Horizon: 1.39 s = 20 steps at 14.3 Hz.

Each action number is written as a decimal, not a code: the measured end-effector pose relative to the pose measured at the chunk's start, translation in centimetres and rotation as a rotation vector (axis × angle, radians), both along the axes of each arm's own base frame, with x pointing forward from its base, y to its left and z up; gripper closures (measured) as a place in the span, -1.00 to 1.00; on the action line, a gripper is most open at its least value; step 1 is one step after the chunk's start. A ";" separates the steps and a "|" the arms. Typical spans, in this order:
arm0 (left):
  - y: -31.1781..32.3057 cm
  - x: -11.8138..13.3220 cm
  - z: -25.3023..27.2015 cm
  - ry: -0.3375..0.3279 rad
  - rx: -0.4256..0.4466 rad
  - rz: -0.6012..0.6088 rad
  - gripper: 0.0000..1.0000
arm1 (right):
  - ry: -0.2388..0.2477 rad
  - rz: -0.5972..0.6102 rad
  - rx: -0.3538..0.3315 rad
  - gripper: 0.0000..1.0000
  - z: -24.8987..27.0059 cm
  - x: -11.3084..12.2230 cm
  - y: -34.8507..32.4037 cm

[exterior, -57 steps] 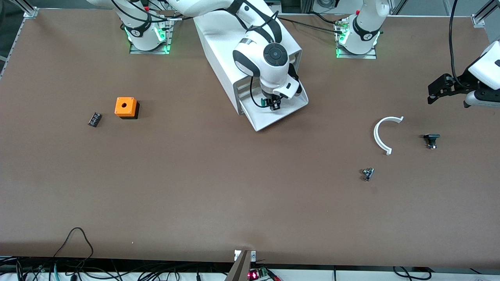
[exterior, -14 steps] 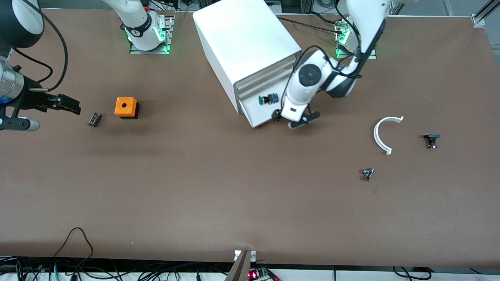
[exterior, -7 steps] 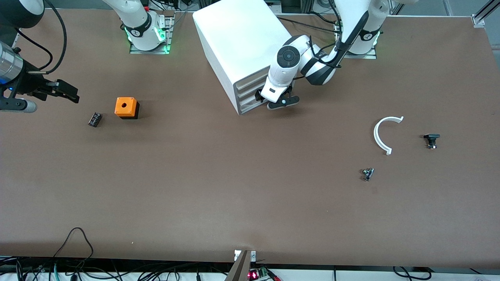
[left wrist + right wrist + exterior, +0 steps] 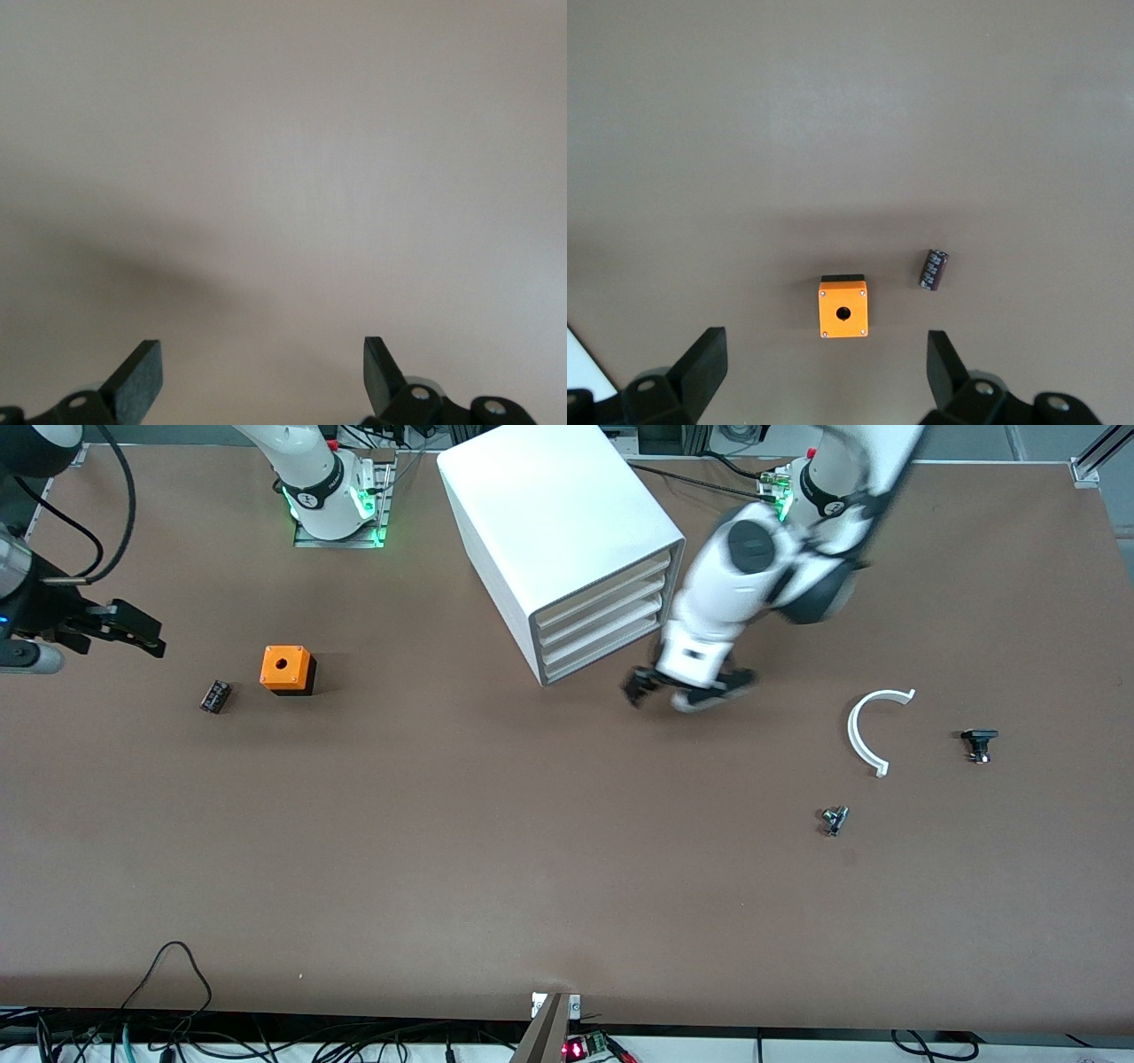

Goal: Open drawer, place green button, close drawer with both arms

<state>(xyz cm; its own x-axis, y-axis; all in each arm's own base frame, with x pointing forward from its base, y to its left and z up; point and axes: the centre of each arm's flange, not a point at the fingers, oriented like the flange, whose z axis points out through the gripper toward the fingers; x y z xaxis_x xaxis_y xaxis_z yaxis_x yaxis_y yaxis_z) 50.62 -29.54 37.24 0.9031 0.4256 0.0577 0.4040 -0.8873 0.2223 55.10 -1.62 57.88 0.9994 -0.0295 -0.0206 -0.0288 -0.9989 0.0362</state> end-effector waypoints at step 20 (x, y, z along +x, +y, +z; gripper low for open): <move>29.4 0.9 22.3 0.002 0.219 -0.454 -1.00 | -0.002 0.041 0.002 -1.00 0.1 0.0 -0.9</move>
